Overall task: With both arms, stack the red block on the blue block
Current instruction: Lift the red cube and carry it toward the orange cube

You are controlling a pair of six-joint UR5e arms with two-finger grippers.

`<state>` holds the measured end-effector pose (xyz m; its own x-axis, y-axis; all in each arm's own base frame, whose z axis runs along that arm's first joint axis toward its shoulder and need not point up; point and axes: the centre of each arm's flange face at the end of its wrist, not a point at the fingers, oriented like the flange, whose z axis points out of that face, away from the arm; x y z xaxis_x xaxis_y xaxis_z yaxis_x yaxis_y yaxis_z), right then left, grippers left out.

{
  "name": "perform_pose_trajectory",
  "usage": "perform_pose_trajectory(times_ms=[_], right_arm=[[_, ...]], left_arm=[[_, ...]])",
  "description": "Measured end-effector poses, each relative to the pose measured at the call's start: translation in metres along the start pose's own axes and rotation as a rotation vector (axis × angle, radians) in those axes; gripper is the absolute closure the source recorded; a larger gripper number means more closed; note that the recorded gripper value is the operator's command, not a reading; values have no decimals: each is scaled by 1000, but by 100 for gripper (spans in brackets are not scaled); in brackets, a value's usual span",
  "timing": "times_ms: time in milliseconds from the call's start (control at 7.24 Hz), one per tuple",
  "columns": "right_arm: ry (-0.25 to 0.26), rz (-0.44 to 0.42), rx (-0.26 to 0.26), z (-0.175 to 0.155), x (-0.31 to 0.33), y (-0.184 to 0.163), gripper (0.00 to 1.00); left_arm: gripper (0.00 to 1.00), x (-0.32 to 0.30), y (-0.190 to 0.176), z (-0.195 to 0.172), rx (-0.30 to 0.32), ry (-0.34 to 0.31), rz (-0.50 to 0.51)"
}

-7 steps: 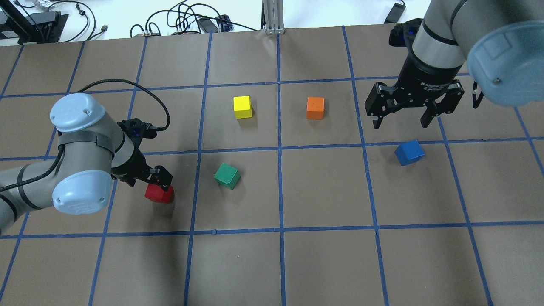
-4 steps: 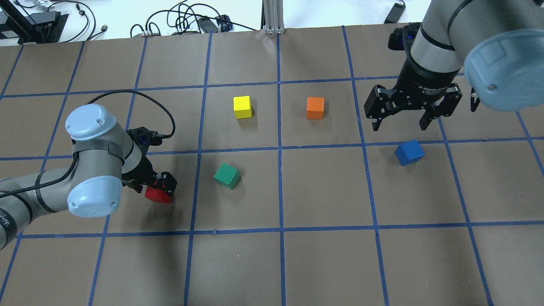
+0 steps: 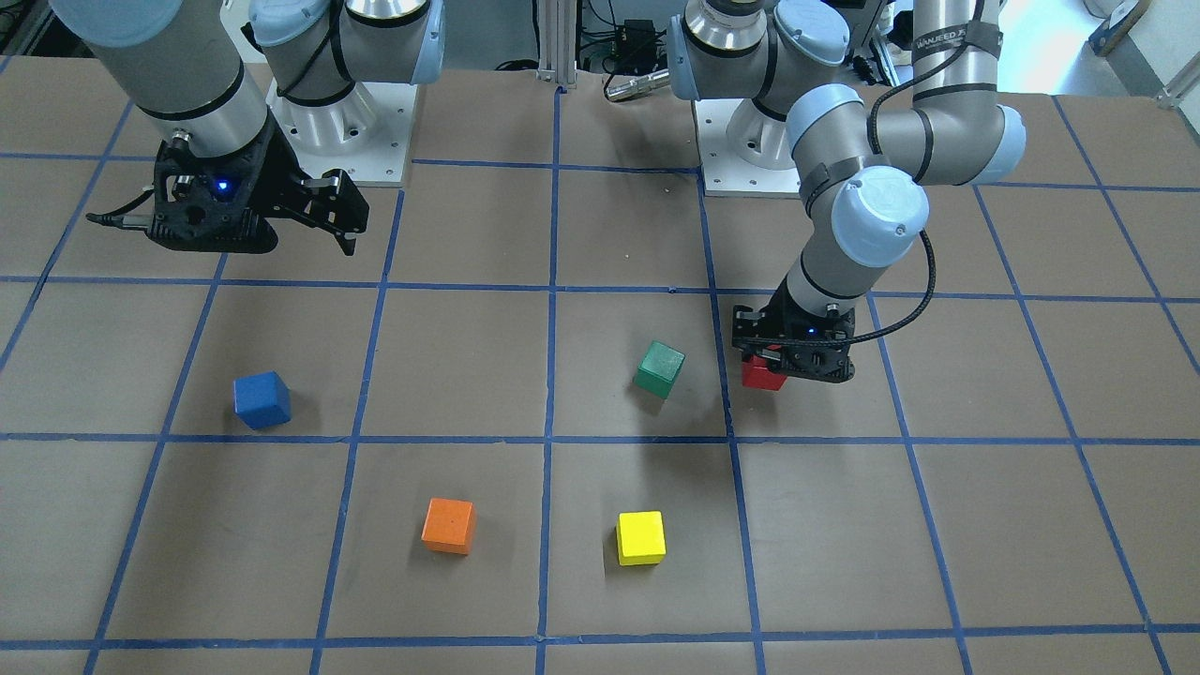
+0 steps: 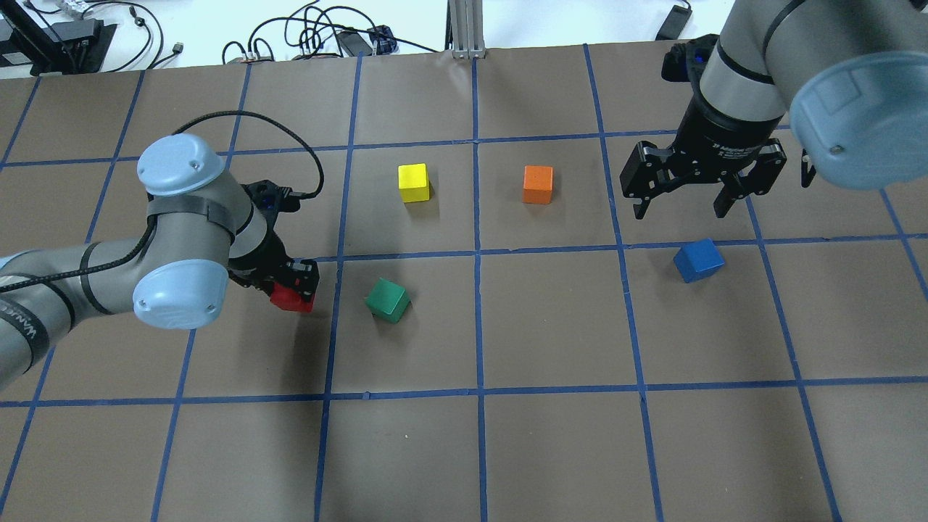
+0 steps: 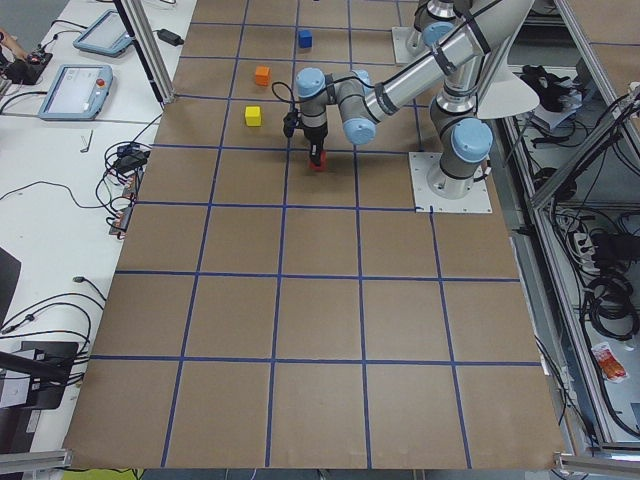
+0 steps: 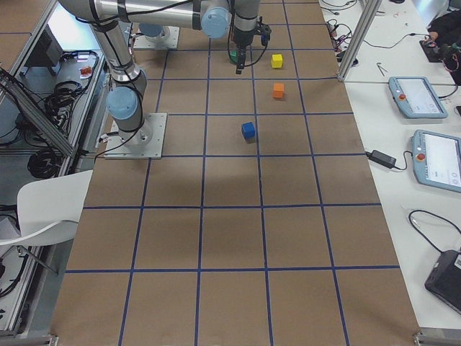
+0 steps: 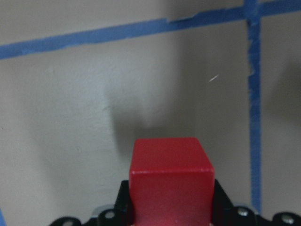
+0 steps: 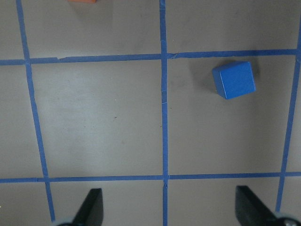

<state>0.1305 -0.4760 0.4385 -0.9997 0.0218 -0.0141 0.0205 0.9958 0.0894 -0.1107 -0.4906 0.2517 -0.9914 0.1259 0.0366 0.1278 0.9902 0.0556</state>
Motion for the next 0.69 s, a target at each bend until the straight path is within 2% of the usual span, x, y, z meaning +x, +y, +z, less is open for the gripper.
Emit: perform_pose_trajectory(times_ms=[276, 415, 691], right_arm=[[0, 0, 13, 1, 0, -3, 0], [-1, 0, 25, 0, 1, -5, 0], [-2, 1, 37, -2, 2, -7, 0]], left_arm=[[99, 108, -46, -50, 60, 43, -56], [99, 153, -61, -45, 65, 57, -75], [98, 203, -86, -2, 82, 69, -76]])
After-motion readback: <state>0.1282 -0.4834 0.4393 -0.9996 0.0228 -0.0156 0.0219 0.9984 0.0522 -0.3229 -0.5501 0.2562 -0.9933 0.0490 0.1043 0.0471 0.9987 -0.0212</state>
